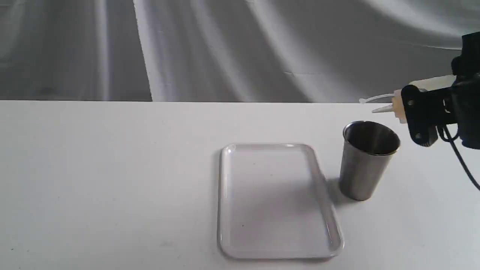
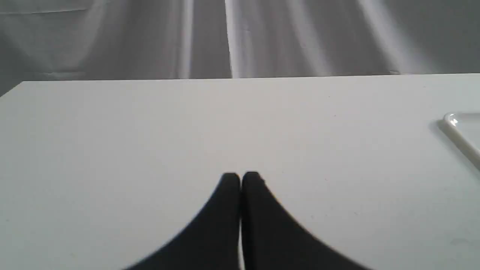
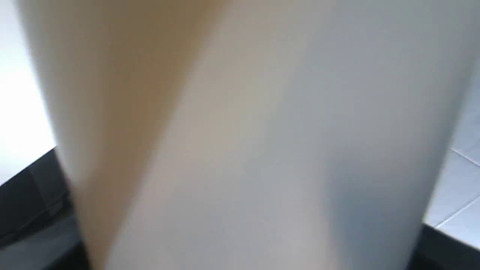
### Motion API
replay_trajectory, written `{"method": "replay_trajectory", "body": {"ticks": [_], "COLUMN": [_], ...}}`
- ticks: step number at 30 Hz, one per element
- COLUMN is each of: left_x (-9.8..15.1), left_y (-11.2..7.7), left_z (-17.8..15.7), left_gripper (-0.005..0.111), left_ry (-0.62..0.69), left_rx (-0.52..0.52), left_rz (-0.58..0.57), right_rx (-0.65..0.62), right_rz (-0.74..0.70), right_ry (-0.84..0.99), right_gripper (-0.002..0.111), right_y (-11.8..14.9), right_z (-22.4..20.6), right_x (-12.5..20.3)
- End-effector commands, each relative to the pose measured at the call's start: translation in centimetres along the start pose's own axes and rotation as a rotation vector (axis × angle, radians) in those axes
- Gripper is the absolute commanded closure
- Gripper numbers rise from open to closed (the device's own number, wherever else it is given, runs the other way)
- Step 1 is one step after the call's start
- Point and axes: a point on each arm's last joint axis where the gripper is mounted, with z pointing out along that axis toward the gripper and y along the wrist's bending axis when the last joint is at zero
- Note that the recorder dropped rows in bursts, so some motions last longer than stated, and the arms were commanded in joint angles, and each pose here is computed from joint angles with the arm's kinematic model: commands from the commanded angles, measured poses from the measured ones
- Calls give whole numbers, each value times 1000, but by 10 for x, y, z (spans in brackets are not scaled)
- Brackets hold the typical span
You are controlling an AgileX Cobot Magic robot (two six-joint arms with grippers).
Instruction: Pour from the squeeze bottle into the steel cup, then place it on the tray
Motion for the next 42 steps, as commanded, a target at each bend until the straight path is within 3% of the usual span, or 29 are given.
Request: {"method": "replay_trajectory", "body": {"ticks": [1, 23, 28, 34, 42], "left_x": [0, 0, 0, 0, 0], "left_y": [0, 0, 0, 0, 0], "left_z": [0, 0, 0, 0, 0], "left_gripper": [107, 107, 107, 107, 107], "left_ry": [-8, -8, -8, -8, -8], "left_rx": [8, 8, 8, 8, 8], "left_rz": [-4, -5, -5, 0, -2], "right_rx": [-1, -72, -90, -117, -134], "right_rz": [62, 246, 394, 453, 760], "right_ry": [14, 61, 27, 35, -27], "right_gripper": [108, 108, 108, 108, 108], "right_y": [-5, 4, 4, 6, 10], "right_z": [-4, 1, 0, -1, -10], "right_x": [5, 14, 12, 13, 24]}}
